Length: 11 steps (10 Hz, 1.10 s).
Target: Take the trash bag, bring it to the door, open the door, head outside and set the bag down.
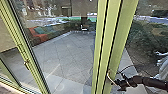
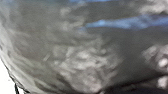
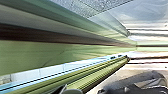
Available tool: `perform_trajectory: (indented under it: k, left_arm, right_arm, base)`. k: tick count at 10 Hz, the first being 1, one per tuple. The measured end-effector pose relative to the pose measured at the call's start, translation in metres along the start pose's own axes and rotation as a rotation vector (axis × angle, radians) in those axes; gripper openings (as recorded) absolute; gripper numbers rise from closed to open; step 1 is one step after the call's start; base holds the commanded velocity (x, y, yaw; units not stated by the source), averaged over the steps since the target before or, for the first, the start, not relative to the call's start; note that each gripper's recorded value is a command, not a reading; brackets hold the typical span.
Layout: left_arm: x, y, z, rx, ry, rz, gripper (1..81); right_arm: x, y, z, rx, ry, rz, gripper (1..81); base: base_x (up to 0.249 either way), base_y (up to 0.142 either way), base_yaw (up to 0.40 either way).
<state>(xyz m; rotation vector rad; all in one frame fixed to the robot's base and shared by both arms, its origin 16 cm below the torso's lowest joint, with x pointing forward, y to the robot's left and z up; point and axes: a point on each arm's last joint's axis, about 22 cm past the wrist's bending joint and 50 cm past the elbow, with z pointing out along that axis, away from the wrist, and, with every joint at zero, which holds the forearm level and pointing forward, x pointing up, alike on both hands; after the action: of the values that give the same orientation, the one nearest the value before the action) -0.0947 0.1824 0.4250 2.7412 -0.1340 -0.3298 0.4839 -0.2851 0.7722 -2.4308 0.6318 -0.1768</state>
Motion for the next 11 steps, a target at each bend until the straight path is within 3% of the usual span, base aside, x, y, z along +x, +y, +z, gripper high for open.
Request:
perform_trajectory:
  k: [4, 7, 11]
  left_arm:
    - [-0.004, 0.0, 0.0, -0.001, -0.005, -0.001, 1.0]
    - [-0.004, 0.001, 0.001, -0.001, -0.005, -0.001, 1.0]
    - [-0.005, 0.002, 0.001, -0.003, -0.006, -0.002, 1.0]
  right_arm:
    - [-0.016, -0.006, -0.031, 0.009, -0.045, -0.006, 81.1]
    - [-0.021, -0.01, -0.049, -0.008, -0.068, -0.003, 81.1]
    - [-0.003, -0.017, -0.071, -0.037, -0.05, -0.007, 81.1]
  base:
    - [0.0, 0.0, 0.0]
    - [0.0, 0.0, 0.0]
    - [0.0, 0.0, 0.0]
